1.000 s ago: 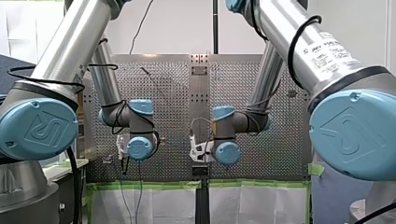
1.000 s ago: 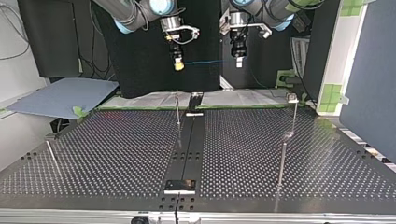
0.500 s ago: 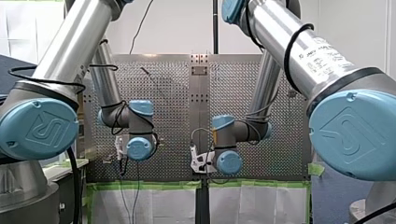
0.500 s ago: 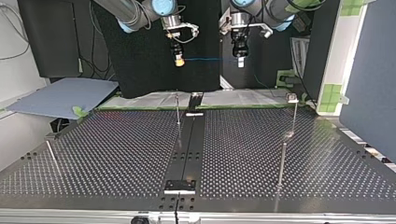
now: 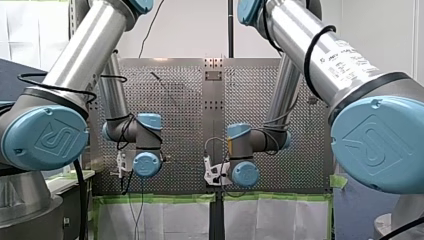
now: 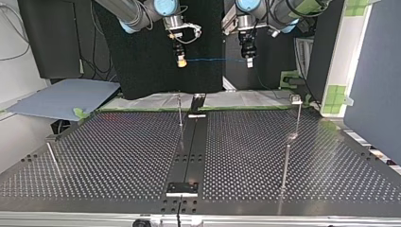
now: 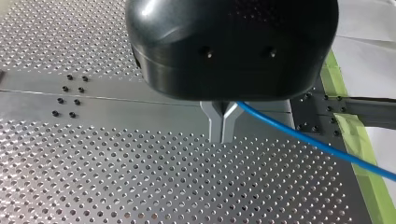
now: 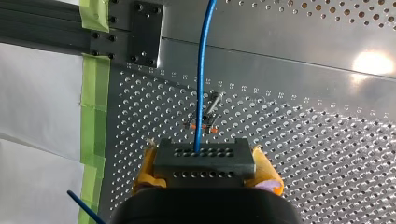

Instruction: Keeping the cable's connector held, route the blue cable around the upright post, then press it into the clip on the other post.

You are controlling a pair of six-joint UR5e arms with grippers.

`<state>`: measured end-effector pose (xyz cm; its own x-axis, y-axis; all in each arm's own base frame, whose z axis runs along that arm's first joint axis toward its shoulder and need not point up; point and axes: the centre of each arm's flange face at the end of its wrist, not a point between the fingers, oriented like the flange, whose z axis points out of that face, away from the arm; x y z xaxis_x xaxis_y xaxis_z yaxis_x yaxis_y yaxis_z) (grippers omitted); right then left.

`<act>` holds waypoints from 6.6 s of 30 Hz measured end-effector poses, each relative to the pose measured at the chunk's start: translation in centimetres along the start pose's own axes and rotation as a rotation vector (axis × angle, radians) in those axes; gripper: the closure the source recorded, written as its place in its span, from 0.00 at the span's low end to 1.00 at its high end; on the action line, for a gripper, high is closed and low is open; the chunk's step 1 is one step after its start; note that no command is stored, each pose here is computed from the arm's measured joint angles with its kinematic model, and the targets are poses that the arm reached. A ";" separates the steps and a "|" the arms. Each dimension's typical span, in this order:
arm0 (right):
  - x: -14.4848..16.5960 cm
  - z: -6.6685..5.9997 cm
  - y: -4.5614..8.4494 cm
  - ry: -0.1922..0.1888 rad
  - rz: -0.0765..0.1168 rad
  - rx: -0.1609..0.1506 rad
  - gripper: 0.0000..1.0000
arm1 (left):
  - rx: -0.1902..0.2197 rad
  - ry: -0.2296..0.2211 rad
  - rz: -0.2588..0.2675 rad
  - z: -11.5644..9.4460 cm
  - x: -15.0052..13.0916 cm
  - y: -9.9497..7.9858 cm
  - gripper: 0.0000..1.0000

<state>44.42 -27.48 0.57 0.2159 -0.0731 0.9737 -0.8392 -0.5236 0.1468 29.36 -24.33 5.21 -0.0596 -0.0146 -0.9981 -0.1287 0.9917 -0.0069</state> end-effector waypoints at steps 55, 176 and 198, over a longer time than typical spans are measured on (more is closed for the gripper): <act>31.2 1.4 1.3 0.317 0.225 0.160 1.00 | -0.035 -0.158 -0.256 5.5 -19.8 0.4 1.00; 39.6 18.7 -1.2 0.386 0.271 0.310 1.00 | 0.094 -0.223 -0.384 27.3 -34.0 10.2 1.00; 30.0 20.8 -3.2 0.218 0.247 0.296 1.00 | 0.092 -0.163 -0.407 28.2 -30.7 8.6 0.90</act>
<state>63.95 -45.62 25.65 -0.1104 -0.0627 0.9919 -0.6663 -0.7359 -0.1206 57.96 -11.70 34.13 0.1360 -0.3933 -0.9093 -0.0205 0.9165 -0.3995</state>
